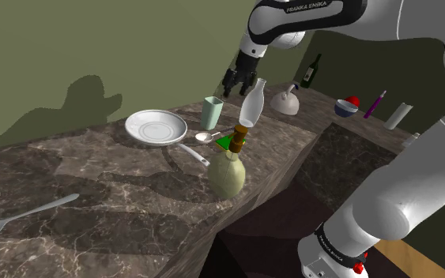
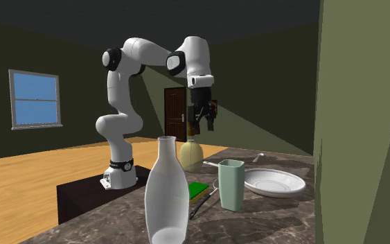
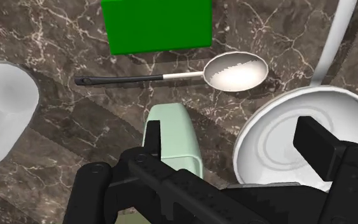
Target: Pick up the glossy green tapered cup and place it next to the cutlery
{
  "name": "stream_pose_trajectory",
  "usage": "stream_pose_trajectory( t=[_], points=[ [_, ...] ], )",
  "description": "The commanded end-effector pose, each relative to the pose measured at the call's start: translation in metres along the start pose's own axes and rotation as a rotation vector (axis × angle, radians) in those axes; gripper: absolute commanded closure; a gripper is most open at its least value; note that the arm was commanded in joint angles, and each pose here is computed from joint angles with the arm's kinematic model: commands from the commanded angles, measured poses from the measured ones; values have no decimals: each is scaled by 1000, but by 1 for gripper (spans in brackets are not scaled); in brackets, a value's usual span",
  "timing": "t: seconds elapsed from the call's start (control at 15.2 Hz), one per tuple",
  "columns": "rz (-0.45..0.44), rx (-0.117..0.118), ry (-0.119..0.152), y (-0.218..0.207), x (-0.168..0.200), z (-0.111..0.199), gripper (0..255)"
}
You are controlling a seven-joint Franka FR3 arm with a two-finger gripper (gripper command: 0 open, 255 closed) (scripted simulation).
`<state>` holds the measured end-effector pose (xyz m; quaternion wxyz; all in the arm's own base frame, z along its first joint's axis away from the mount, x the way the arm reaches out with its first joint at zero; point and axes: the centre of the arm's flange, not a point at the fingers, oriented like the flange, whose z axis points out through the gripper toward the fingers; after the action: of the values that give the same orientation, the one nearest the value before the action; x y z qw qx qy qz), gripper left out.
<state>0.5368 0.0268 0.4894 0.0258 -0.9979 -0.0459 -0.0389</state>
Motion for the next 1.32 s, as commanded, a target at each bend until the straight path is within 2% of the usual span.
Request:
stream_pose_trajectory(
  t=[0.0,0.59,1.06,1.25],
  points=[
    [-8,-7,-4,0,25,19,0],
    [-43,-35,-19,-5,121,85,0],
    [-43,-35,-19,-3,120,122,0],
    [-43,-35,-19,-3,120,125,0]
  ],
)
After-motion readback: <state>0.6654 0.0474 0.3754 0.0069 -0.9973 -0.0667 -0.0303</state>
